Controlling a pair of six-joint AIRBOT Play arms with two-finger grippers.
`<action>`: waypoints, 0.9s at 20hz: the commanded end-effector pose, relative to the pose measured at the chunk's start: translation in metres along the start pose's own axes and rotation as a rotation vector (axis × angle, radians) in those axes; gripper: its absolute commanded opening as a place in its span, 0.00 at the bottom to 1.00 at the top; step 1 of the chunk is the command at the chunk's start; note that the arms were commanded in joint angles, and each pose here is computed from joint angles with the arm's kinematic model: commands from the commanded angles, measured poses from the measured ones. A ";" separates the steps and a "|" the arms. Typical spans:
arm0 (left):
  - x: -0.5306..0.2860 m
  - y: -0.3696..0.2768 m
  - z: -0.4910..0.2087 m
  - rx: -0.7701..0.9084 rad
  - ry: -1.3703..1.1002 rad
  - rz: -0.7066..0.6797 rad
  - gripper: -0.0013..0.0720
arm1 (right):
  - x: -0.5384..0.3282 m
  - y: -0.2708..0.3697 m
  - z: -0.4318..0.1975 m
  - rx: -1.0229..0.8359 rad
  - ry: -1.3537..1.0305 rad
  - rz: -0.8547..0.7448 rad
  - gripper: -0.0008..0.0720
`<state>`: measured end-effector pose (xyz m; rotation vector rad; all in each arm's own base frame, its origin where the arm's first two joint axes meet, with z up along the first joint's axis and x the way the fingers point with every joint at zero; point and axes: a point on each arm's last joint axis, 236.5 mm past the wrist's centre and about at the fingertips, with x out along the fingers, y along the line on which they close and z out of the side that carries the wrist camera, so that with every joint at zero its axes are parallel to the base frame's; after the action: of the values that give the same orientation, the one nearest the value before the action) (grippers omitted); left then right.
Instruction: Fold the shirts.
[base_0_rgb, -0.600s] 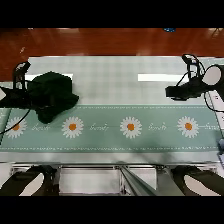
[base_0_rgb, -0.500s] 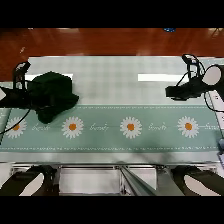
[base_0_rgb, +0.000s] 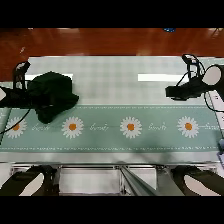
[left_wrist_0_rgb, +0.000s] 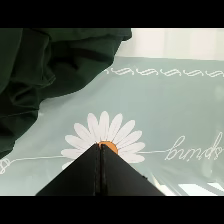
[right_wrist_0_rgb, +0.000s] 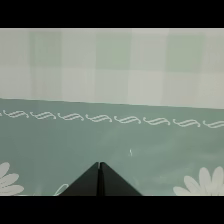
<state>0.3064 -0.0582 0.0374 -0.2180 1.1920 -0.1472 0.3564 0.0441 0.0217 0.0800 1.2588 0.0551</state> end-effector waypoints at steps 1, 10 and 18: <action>0.001 0.000 0.000 -0.001 0.001 0.000 0.07 | 0.000 0.002 0.003 0.004 -0.013 0.009 0.04; -0.002 0.000 0.034 -0.001 -0.143 -0.001 0.30 | -0.007 0.000 0.055 -0.012 -0.233 -0.002 0.10; -0.035 0.064 0.143 -0.031 -0.517 0.180 0.71 | -0.025 0.013 0.002 -0.136 -0.061 0.048 0.57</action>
<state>0.3990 -0.0084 0.0966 -0.1776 0.7819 0.0030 0.3711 0.0495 0.0411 0.0202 1.1460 0.1278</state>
